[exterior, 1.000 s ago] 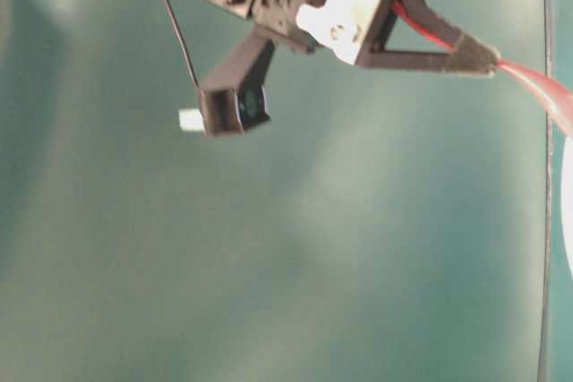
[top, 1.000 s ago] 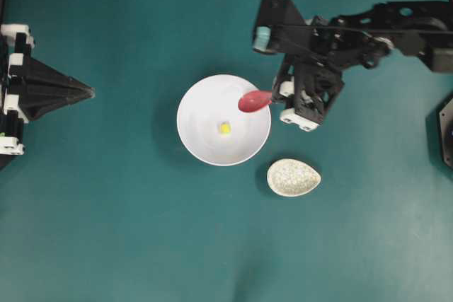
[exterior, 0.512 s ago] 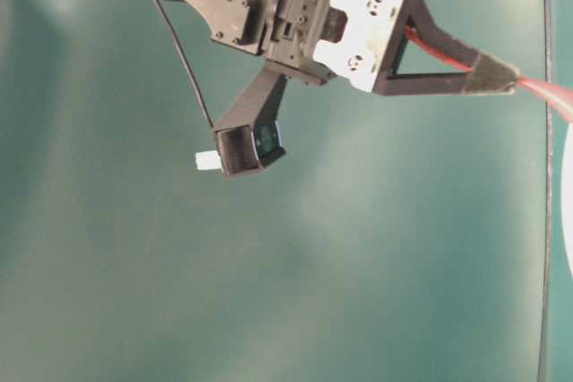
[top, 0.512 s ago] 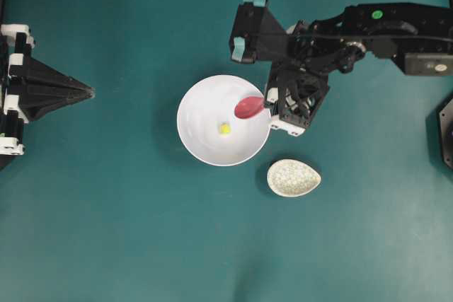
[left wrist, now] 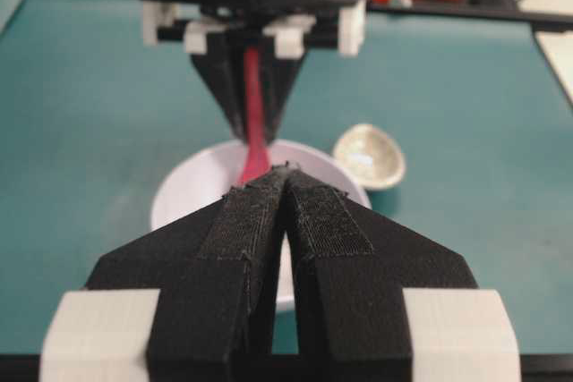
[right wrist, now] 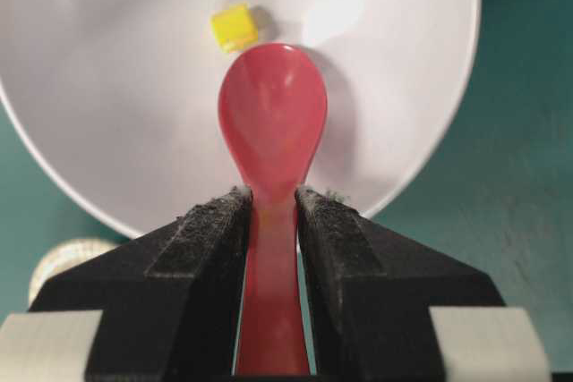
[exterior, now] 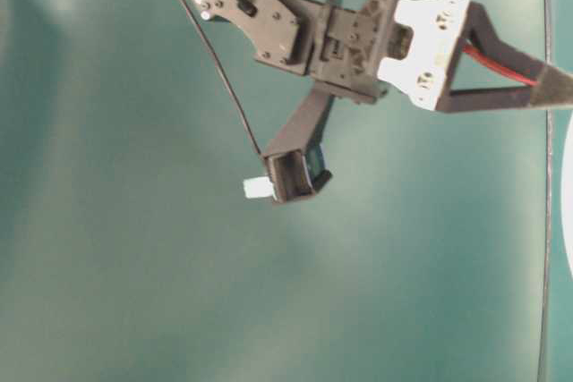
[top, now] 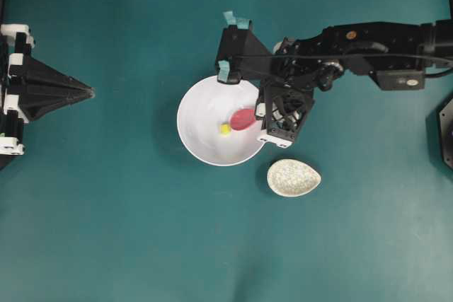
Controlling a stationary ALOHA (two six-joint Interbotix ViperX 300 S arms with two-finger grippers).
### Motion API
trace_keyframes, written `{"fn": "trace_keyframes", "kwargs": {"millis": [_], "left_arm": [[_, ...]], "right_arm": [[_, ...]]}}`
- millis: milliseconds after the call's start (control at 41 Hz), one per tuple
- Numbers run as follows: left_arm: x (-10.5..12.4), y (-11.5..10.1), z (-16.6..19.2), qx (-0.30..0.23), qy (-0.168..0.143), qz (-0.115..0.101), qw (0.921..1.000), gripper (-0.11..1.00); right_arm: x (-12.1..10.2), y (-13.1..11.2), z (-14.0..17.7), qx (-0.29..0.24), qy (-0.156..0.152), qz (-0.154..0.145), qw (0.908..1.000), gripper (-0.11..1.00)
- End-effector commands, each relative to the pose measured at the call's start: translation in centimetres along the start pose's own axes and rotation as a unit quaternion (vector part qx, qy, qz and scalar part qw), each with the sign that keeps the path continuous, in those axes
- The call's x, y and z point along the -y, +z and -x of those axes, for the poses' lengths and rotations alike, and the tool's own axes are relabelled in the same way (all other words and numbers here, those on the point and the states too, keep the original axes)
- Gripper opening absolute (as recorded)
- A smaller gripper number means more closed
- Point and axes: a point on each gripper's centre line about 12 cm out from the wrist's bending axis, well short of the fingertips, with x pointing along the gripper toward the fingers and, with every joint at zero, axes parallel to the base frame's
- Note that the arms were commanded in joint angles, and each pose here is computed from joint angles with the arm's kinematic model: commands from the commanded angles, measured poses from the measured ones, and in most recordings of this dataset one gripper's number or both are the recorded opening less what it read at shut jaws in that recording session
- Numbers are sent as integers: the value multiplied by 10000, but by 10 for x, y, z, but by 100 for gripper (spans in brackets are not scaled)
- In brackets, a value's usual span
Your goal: Scoop the yellow hexagonal prism block from the bowl with a spoon using the right arm.
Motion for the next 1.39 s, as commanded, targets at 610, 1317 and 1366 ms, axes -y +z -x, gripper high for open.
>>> {"fn": "trace_keyframes", "kwargs": {"millis": [610,1317,1366], "left_arm": [[0,13,-2,192,-8,-15,9998,-1],[0,12,-2,154,1,-7,9999,-1],[0,12,-2,153,-7,-8,9999,-1]], "right_arm": [[-4,33,-2,1284,-85,254,9914,25],[-7,34,28,1764,-63,294,9839,25],[-8,34,32,1801,-56,299,9832,25]]}}
